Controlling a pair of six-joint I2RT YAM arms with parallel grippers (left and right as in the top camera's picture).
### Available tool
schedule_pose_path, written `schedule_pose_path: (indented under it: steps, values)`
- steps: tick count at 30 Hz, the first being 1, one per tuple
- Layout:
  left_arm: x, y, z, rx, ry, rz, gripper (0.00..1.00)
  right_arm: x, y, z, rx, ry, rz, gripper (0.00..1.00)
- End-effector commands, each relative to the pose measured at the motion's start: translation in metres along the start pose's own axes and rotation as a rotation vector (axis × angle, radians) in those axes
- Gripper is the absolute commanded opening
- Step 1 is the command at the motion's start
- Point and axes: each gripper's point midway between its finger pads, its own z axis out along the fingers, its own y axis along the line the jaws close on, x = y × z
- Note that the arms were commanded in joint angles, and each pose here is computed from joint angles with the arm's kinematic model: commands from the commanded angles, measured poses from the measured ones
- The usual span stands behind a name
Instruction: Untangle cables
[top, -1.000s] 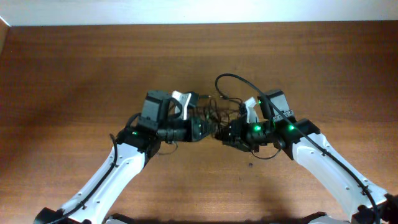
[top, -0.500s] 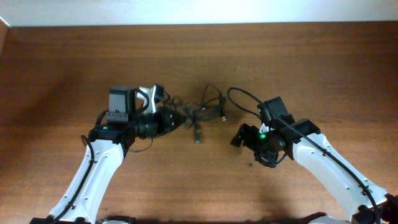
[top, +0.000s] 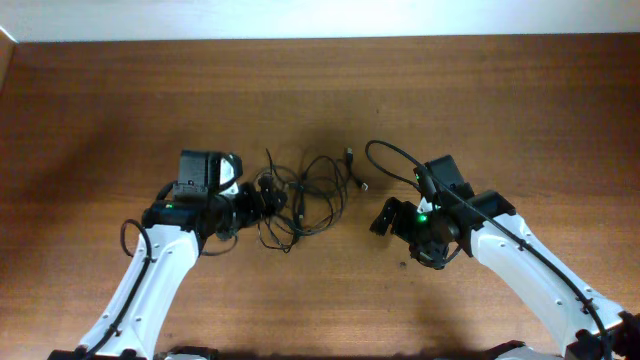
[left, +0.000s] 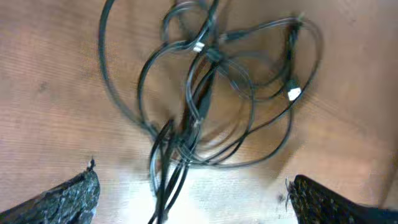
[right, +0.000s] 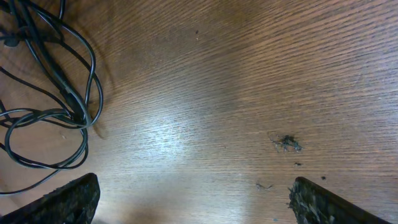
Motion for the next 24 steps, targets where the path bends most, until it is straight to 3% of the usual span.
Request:
schedule_pose_path:
  steps: [1,2,3,4,7,8,9,13,24]
  values:
    - [0.018,0.021,-0.003,-0.099,0.057,-0.038,0.96,-0.002,-0.001,0.0,0.006,-0.008,0.007,0.99]
    - [0.022,0.031,0.003,-0.119,0.055,-0.049,0.84,-0.002,-0.001,0.0,0.006,-0.008,0.007,0.99]
    - [0.021,0.034,0.01,-0.112,0.041,-0.044,0.65,-0.002,-0.001,0.0,0.006,-0.008,0.007,0.99]
    - [0.015,0.036,0.021,-0.093,0.005,-0.062,0.6,-0.002,-0.002,0.0,0.006,-0.008,0.007,0.99]
    - [-0.022,0.04,0.048,-0.059,-0.161,-0.073,0.59,-0.002,-0.001,0.0,0.006,-0.008,0.007,0.99]
    - [-0.02,0.041,0.065,-0.062,-0.14,-0.064,0.36,-0.002,-0.002,0.0,0.006,-0.008,0.007,0.99]
    - [-0.019,0.038,0.08,-0.052,-0.132,-0.041,0.0,-0.002,-0.001,0.0,0.006,-0.008,0.007,0.99]
    - [-0.024,0.034,0.088,-0.03,-0.146,-0.05,0.0,-0.002,-0.002,0.0,0.006,-0.008,0.007,0.99]
    - [0.025,0.066,0.087,-0.165,0.042,-0.121,0.0,-0.002,-0.002,0.0,0.006,-0.008,0.007,0.99]
